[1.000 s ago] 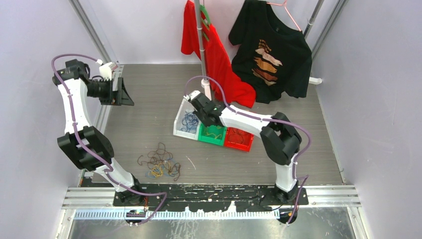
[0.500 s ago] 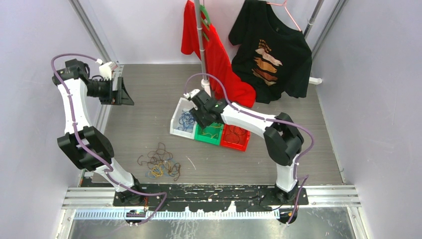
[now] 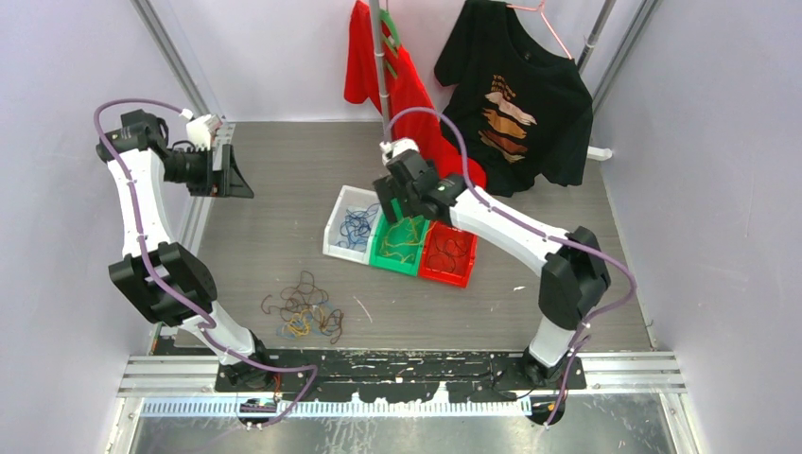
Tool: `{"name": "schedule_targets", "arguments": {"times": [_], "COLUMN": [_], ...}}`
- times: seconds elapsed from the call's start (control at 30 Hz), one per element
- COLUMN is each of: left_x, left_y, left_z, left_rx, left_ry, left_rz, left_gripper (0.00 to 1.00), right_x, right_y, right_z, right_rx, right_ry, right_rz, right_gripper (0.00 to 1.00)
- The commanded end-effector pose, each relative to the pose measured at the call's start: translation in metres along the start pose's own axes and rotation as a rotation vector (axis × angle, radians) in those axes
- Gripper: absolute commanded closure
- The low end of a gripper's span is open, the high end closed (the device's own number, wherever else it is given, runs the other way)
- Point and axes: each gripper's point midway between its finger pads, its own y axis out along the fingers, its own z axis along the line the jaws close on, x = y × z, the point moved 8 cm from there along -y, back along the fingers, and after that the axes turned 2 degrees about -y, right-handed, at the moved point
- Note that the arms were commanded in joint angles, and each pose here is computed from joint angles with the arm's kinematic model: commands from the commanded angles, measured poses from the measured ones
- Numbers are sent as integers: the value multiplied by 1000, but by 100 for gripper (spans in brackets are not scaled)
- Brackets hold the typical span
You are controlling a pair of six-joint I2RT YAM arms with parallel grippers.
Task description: Untangle the cables
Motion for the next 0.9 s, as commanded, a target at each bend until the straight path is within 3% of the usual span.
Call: {"name": "schedule_targets", "arguments": {"times": [0.0, 0.1, 0.27, 0.57, 0.87], "left_x": [9, 11, 12, 9, 9], "left_y": [-19, -20, -20, -21, -21], "left_z": [-14, -14, -15, -17, -16], "left_rx": [5, 4, 1, 0, 4], "left_ry": [66, 65, 66, 71, 78], "left_rz": [-73, -76, -81, -80, -77], "left_gripper": [19, 19, 19, 19, 18], "right_x": [35, 21, -10, -18, -29], "right_y": [-53, -53, -44, -10, 10], "right_z": [-39, -54, -70, -73, -64], "right_rx": [-251, -186, -199, -196, -140], "right_ry": [310, 456, 770, 974, 1040], "right_rz": [-187, -102, -56, -104, -32], "right_gripper": [0, 0, 17, 32, 45]}}
